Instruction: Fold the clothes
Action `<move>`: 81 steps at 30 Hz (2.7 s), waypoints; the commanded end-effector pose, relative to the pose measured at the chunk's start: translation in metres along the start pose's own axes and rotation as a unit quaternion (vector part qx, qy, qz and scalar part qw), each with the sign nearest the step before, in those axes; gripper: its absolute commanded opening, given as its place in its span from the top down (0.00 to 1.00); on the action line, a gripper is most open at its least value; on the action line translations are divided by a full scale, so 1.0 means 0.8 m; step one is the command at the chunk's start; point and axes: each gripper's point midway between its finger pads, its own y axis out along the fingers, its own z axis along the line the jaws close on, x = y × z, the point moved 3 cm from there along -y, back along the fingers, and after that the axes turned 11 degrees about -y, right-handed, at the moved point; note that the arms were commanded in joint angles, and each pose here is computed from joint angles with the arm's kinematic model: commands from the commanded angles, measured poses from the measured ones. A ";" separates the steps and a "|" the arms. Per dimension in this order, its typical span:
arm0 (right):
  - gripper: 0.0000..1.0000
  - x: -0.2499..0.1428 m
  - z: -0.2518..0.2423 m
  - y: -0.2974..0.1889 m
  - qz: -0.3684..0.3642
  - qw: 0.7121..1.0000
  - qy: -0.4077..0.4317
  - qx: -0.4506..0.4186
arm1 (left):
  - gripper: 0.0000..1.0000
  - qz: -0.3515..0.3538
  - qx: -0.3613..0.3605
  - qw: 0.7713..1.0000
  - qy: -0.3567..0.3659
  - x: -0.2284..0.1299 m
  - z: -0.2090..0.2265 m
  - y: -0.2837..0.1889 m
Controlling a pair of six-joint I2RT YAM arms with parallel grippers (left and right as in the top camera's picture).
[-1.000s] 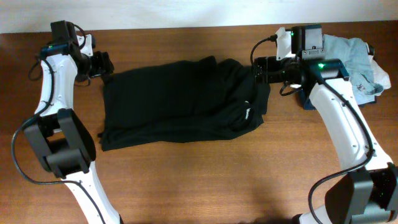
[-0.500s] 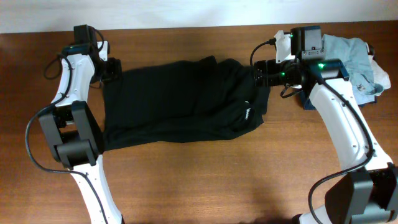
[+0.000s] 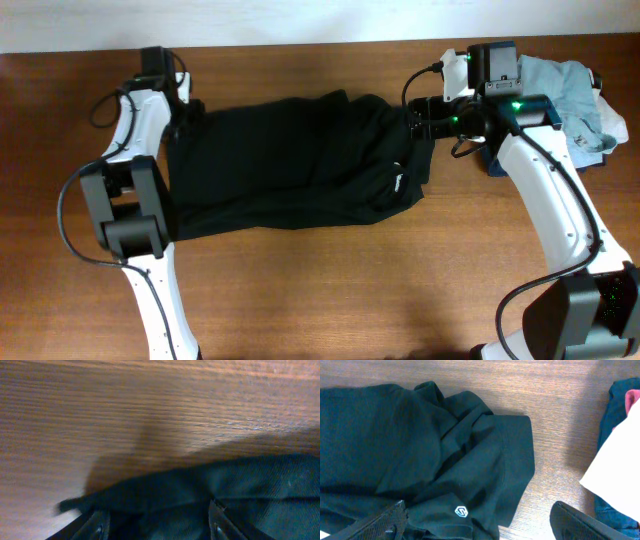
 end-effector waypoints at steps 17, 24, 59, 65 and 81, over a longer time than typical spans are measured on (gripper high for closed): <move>0.13 0.020 -0.009 0.000 -0.033 0.999 -0.024 -0.015 | 0.99 -0.012 0.029 0.999 0.007 0.008 0.010 0.005; 0.12 0.032 -0.021 0.044 -0.049 0.998 -0.031 -0.023 | 0.99 -0.023 0.027 0.999 0.007 0.015 0.010 -0.036; 0.91 -0.014 -0.094 0.188 0.018 0.996 0.084 -0.027 | 1.00 -0.032 0.068 0.997 0.005 0.015 0.027 -0.114; 0.92 -0.020 -0.127 0.140 0.072 0.989 0.124 -0.034 | 0.99 -0.033 0.070 0.997 0.003 0.016 0.029 -0.115; 0.58 -0.030 -0.110 0.128 0.108 0.988 0.112 0.000 | 1.00 -0.032 0.074 0.997 -0.008 0.017 0.044 -0.115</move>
